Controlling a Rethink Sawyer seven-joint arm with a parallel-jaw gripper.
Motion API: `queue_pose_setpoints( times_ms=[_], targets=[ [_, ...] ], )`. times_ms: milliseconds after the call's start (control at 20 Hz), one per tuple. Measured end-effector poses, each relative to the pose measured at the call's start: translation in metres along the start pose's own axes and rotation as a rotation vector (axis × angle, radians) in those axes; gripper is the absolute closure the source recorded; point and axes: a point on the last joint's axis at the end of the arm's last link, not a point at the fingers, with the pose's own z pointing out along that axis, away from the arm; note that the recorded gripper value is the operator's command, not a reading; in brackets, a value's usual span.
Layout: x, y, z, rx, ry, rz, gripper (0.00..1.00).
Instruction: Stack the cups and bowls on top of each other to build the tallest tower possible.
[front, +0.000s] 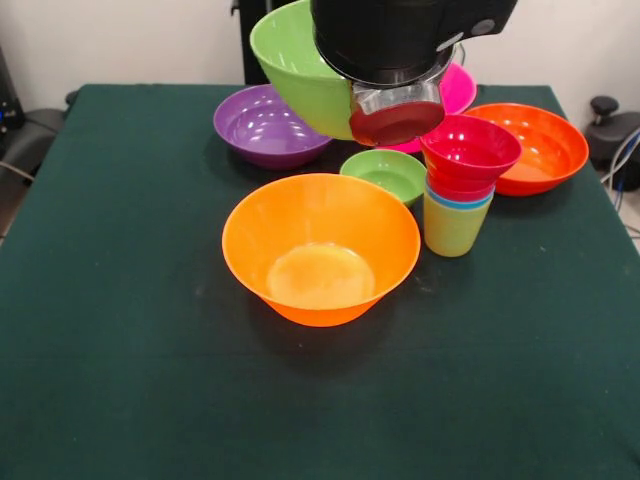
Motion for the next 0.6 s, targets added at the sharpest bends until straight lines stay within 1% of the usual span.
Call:
queue_pose_setpoints(
  times_ms=[100,200,250,350,400,450,600],
  targets=[
    [-0.001,-0.001,0.0,0.0,-0.009,0.004,1.0],
    [-0.004,-0.002,0.0,-0.01,-0.039,0.011,1.0],
    [-0.009,-0.004,-0.003,-0.03,-0.074,0.012,1.0],
    [-0.013,-0.005,-0.005,-0.045,-0.096,0.008,1.0],
    [-0.018,-0.008,-0.01,-0.068,-0.12,-0.001,1.0],
    [-0.022,-0.01,-0.013,-0.082,-0.134,-0.009,1.0],
    [-0.028,-0.013,-0.024,-0.114,-0.171,-0.031,1.0]
  ],
)
